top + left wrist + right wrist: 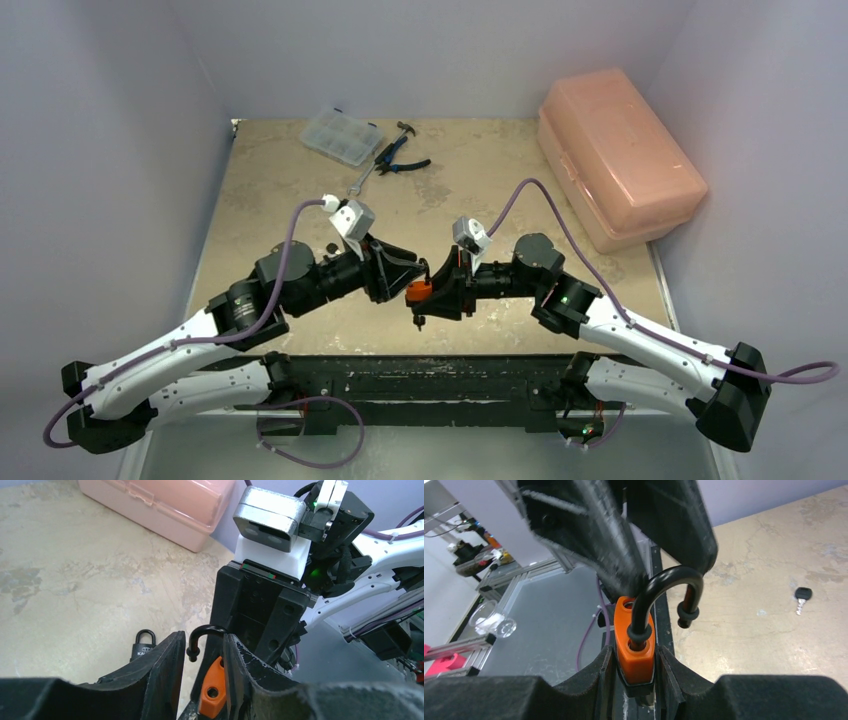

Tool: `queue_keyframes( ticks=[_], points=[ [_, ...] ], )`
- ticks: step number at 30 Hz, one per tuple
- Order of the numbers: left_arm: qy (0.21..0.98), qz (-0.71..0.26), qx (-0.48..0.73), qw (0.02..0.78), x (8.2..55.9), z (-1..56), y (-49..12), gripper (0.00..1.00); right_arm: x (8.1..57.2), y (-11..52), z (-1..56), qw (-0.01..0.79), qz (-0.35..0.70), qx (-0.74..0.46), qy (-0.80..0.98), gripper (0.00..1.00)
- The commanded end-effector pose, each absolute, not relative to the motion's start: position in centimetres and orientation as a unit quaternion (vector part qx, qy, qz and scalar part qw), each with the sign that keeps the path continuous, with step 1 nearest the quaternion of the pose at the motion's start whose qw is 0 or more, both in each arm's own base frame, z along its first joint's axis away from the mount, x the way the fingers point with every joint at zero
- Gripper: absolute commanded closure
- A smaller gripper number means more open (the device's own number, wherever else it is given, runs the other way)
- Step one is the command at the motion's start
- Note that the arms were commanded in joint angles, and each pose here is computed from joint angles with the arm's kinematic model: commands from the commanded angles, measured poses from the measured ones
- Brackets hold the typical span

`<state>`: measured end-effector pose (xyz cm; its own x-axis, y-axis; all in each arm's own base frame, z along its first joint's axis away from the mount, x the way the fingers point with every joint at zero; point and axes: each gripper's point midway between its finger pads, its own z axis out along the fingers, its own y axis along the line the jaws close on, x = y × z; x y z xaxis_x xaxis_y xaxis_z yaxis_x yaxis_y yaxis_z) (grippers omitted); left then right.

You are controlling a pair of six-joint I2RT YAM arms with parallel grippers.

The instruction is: Unlock with the key

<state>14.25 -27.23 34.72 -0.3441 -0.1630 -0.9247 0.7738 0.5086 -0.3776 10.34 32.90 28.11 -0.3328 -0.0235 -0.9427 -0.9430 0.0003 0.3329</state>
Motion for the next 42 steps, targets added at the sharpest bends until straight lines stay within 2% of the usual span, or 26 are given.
queue_keyframes(
  ticks=[1,13,18,20,26,29,42],
  points=[
    [0.677,-0.478,0.221,0.514,13.6,36.7,-28.3,0.63,10.8,32.9,30.8,0.444,0.577,-0.404,0.554,1.0],
    [0.666,-0.506,0.248,0.489,12.6,36.3,-30.1,0.54,11.2,33.2,30.4,0.443,0.57,-0.405,0.561,1.0],
    [0.675,-0.492,0.251,0.489,13.2,35.5,-30.5,0.54,11.2,33.2,30.4,0.442,0.57,-0.407,0.56,1.0],
    [0.678,-0.483,0.252,0.494,13.5,35.2,-30.5,0.57,11.0,33.3,30.3,0.44,0.572,-0.41,0.558,1.0],
    [0.679,-0.459,0.268,0.507,14.3,34.2,-30.9,0.89,10.6,33.3,30.2,0.434,0.575,-0.421,0.551,1.0],
    [0.667,-0.459,0.29,0.51,13.9,34.3,-30.8,0.98,10.3,33.1,30.3,0.431,0.579,-0.424,0.547,1.0],
    [0.57,-0.525,0.35,0.526,9.2,37.8,-28.5,1.0,8.6,32.6,31.7,0.426,0.604,-0.44,0.511,1.0]
  ],
)
